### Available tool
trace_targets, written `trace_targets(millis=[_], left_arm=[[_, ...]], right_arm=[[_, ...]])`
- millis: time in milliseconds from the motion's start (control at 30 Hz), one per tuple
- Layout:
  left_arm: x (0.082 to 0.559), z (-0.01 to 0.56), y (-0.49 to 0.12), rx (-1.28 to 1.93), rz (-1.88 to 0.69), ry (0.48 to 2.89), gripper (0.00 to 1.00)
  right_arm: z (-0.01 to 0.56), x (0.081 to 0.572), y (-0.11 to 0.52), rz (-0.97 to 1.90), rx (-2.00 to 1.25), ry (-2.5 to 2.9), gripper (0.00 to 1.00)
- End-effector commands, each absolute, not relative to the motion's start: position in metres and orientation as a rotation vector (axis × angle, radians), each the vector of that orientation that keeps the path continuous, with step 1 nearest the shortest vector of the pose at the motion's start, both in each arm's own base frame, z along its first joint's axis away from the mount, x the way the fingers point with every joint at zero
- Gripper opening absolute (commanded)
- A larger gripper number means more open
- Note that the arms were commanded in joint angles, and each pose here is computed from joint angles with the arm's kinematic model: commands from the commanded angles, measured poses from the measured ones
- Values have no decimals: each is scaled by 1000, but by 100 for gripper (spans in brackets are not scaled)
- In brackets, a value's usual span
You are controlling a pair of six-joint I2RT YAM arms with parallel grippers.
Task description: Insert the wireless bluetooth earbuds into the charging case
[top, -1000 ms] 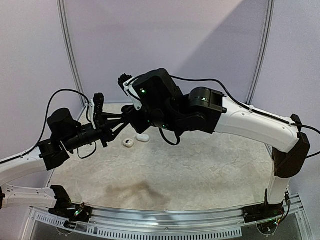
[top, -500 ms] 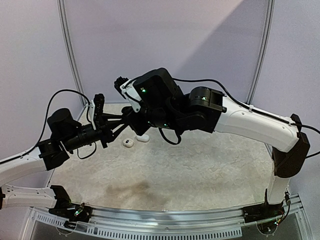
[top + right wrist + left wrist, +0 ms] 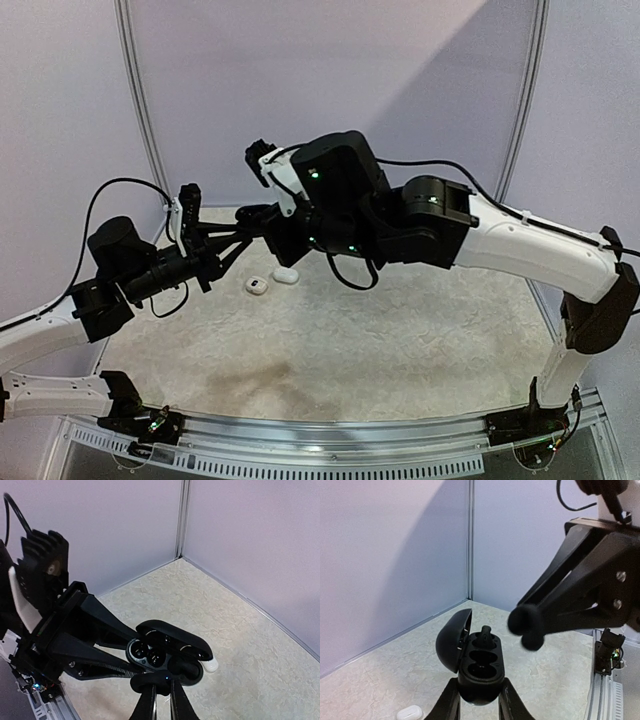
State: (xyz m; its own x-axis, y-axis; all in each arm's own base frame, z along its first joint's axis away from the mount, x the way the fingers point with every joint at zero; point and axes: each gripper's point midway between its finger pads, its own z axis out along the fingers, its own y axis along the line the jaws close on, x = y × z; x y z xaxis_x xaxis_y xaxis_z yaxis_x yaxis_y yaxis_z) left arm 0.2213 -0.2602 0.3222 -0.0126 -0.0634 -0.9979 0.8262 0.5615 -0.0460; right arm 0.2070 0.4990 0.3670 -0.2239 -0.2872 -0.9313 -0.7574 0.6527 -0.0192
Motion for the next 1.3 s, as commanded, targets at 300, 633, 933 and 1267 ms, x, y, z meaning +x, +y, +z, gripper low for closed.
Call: trace_targets(millis=[300, 633, 933, 1267], left_arm=[[226, 332, -255, 680, -760, 1414, 0], [224, 333, -255, 696, -752, 1408, 0], [225, 332, -254, 698, -741, 1409, 0], [226, 329, -254, 701, -736, 1417, 0]], right_arm=[[391, 224, 398, 600, -430, 1900, 0], [119, 206, 281, 197, -48, 2883, 1], [39, 178, 257, -285, -179, 3107, 0], [10, 155, 292, -335, -356, 3202, 19]])
